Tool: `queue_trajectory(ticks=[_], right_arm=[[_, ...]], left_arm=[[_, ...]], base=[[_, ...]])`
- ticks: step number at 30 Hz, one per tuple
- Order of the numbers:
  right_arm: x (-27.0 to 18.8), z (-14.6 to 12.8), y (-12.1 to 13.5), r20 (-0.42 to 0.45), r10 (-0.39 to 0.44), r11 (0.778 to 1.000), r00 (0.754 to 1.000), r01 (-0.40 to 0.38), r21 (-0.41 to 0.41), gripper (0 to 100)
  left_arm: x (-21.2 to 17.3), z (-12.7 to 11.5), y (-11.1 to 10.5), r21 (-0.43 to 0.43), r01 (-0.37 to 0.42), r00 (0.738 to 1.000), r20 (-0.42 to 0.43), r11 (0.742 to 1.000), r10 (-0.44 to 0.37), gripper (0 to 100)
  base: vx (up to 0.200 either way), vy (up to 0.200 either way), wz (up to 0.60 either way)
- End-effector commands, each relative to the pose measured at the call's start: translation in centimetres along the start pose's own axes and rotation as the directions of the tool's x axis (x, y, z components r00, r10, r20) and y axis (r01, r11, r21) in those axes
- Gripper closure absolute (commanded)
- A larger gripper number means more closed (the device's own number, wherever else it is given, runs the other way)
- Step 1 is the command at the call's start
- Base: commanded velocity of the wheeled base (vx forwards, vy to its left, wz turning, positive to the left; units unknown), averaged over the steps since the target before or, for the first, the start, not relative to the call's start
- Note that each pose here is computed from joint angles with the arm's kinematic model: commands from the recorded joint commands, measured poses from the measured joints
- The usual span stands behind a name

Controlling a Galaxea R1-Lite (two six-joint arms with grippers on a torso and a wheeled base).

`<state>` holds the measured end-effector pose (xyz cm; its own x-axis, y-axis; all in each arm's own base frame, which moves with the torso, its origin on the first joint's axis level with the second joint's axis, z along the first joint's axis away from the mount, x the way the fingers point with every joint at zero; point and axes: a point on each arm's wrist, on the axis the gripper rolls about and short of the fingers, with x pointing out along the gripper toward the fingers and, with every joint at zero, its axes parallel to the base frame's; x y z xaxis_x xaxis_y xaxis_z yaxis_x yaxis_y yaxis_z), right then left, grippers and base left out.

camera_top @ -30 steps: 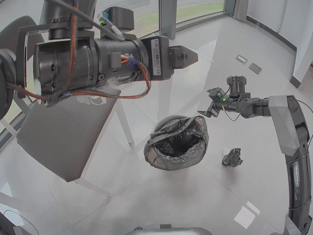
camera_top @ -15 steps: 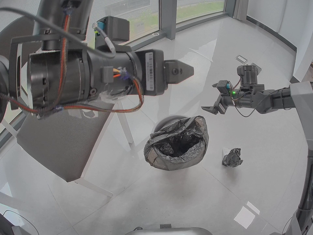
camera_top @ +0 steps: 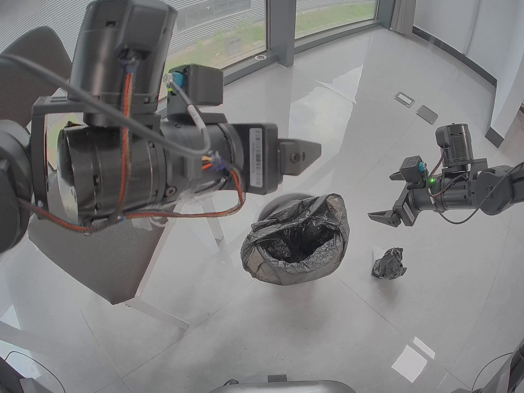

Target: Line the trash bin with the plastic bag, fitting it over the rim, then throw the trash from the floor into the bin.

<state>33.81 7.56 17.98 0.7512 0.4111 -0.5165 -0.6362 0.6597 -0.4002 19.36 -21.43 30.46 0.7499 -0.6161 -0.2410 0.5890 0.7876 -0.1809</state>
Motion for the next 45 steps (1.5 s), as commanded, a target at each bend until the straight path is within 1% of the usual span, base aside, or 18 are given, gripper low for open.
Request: queue_trajectory(ticks=[1, 9, 12, 15, 16, 17, 18, 19, 20, 21, 25, 28, 30, 33, 35, 36, 40, 45], right_arm=[[-1.3, 0.5, 0.0, 0.020, -0.017, 1.000, 1.000, 0.017, -0.003, 0], [-1.2, 0.5, 0.0, 0.019, -0.016, 1.000, 1.000, 0.016, -0.003, 0], [-1.2, 0.5, 0.0, 0.019, -0.016, 1.000, 1.000, 0.016, -0.003, 0], [-1.2, 0.6, 0.2, 0.021, -0.013, 1.000, 1.000, 0.013, -0.005, 0], [-1.3, 0.6, 0.2, 0.022, -0.013, 1.000, 1.000, 0.014, -0.006, 0], [-1.3, 0.6, 0.2, 0.022, -0.013, 1.000, 1.000, 0.014, -0.006, 0], [-1.3, 0.6, 0.2, 0.023, -0.012, 1.000, 1.000, 0.012, -0.005, 0], [-1.3, 0.6, 0.2, 0.023, -0.012, 1.000, 1.000, 0.012, -0.005, 0], [-1.4, 0.7, 0.2, 0.024, -0.013, 1.000, 1.000, 0.013, -0.005, 0], [-1.4, 0.6, 0.2, 0.023, -0.012, 1.000, 1.000, 0.012, -0.005, 0], [-1.3, 0.8, 0.3, 0.027, -0.010, 1.000, 1.000, 0.011, -0.007, 0], [-1.3, 0.9, 0.5, 0.030, -0.005, 1.000, 1.000, 0.005, -0.007, 0], [-1.3, 1.1, 0.7, 0.035, 0.000, 1.000, 0.999, 0.000, -0.006, 0], [-1.3, 1.4, 1.0, 0.041, 0.007, 1.000, 0.999, -0.008, 0.010, 0], [-1.4, 1.5, 1.1, 0.046, 0.007, 1.000, 0.999, -0.007, 0.010, 0], [-1.4, 1.7, 1.3, 0.050, 0.012, 1.000, 0.999, -0.012, 0.007, 0], [-1.5, 1.9, 1.7, 0.056, 0.023, 1.000, 0.998, -0.023, 0.000, 0], [-2.2, 2.4, 1.8, 0.075, 0.016, 1.000, 0.997, -0.015, -0.008, 0]], left_arm=[[1.0, -0.6, 0.9, -0.005, -0.023, 1.000, -0.018, 1.000, 0.023, 0], [1.8, -0.9, 0.8, -0.003, -0.021, 0.999, -0.031, 1.000, 0.021, 0], [2.1, -1.1, 0.9, -0.001, -0.029, 0.999, -0.037, 1.000, 0.029, 0], [3.6, -2.7, 2.4, 0.058, -0.051, 0.989, -0.133, 0.997, 0.059, 0], [4.5, -3.9, 3.5, 0.110, -0.076, 0.976, -0.197, 0.991, 0.097, 0], [4.9, -4.4, 4.0, 0.161, -0.083, 0.968, -0.223, 0.983, 0.118, 0], [5.3, -5.0, 4.6, 0.231, -0.079, 0.960, -0.244, 0.970, 0.136, 0], [5.7, -5.3, 5.1, 0.276, -0.079, 0.955, -0.254, 0.958, 0.152, 0], [5.8, -5.4, 5.2, 0.285, -0.079, 0.954, -0.257, 0.955, 0.156, 0], [6.6, -6.0, 5.9, 0.342, -0.073, 0.945, -0.276, 0.937, 0.174, 0], [9.1, -7.3, 6.7, 0.377, -0.064, 0.935, -0.302, 0.924, 0.188, 0], [11.0, -8.7, 7.1, 0.410, -0.046, 0.920, -0.338, 0.911, 0.199, 0], [11.6, -9.2, 7.0, 0.431, -0.030, 0.916, -0.350, 0.902, 0.198, 0], [12.6, -10.1, 6.5, 0.483, 0.014, 0.908, -0.372, 0.876, 0.191, 0], [13.0, -10.3, 6.6, 0.493, 0.020, 0.908, -0.374, 0.870, 0.191, 0], [14.1, -10.6, 6.6, 0.507, 0.025, 0.910, -0.368, 0.862, 0.190, 0], [15.4, -10.8, 6.7, 0.506, 0.024, 0.911, -0.367, 0.862, 0.190, 0], [16.8, -11.9, 7.5, 0.505, 0.023, 0.899, -0.389, 0.863, 0.203, 0]], base=[[0.200, 0.000, 0.00], [0.200, 0.000, 0.00], [0.000, 0.000, 0.00], [0.000, 0.000, 0.00], [0.000, 0.000, 0.00], [0.000, 0.000, 0.00], [0.000, 0.000, 0.00], [0.000, 0.000, 0.00], [0.000, 0.000, 0.00], [0.000, 0.000, 0.00], [0.000, 0.000, 0.00], [0.000, 0.000, 0.00], [0.000, 0.000, 0.00], [0.000, 0.000, 0.00], [0.000, 0.000, 0.00], [0.000, 0.000, 0.00], [0.000, 0.000, 0.00], [0.000, 0.000, 0.00]])
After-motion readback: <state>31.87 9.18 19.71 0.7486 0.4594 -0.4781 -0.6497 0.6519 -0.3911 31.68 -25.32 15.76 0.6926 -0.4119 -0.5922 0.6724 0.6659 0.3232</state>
